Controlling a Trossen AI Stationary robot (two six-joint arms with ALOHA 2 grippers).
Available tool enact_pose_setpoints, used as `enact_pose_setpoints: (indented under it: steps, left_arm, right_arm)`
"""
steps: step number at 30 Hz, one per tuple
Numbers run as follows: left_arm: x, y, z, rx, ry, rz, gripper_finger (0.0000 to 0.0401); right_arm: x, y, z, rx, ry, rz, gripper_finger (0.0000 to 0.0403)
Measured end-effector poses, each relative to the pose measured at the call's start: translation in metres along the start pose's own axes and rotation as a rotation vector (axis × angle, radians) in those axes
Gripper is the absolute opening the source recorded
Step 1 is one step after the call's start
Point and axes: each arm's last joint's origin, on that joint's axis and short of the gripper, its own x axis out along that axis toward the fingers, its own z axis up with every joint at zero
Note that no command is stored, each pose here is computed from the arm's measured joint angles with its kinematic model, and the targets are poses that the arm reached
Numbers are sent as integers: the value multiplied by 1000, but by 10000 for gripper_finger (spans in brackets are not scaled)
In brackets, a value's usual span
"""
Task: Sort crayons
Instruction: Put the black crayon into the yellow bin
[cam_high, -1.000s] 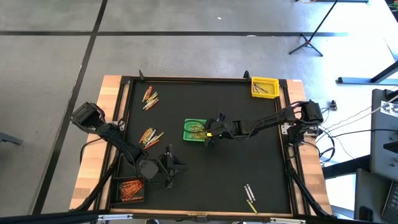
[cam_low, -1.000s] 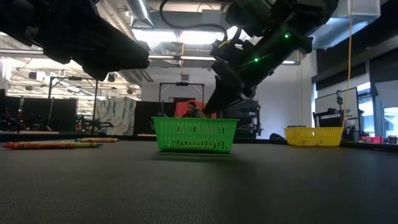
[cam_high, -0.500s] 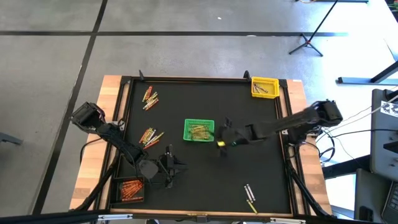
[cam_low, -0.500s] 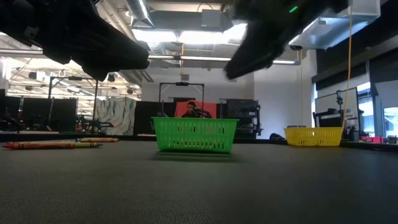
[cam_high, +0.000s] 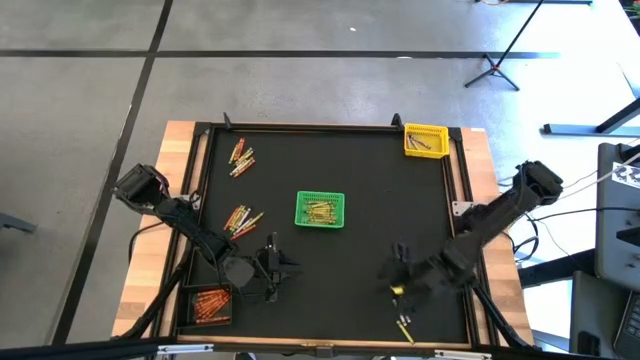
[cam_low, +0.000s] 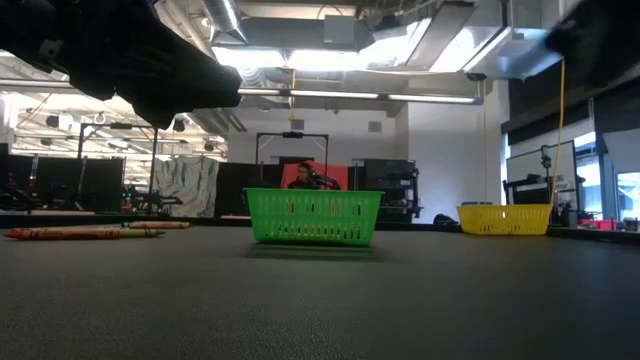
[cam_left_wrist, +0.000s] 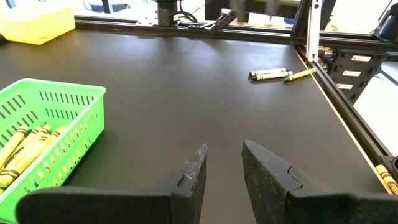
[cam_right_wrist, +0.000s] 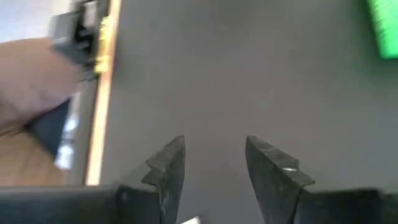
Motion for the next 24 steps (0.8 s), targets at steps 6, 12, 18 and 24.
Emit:
enact_pose_setpoints:
  steps: [6, 12, 18, 24]
  left_arm:
    - [0, 0, 0, 0, -1, 0, 88]
    - [0, 0, 0, -1, -1, 0, 88]
    - [1, 1, 0, -2, -1, 5, 88]
    - [3, 4, 1, -6, -2, 16, 88]
  right_arm:
    - [-10, 34, -31, 76, 38, 79, 168]
    - [-5, 56, -61, 148, 111, 89, 168]
    - [2, 64, -76, 202, 166, 80, 168]
    - [13, 62, -80, 273, 186, 18, 168]
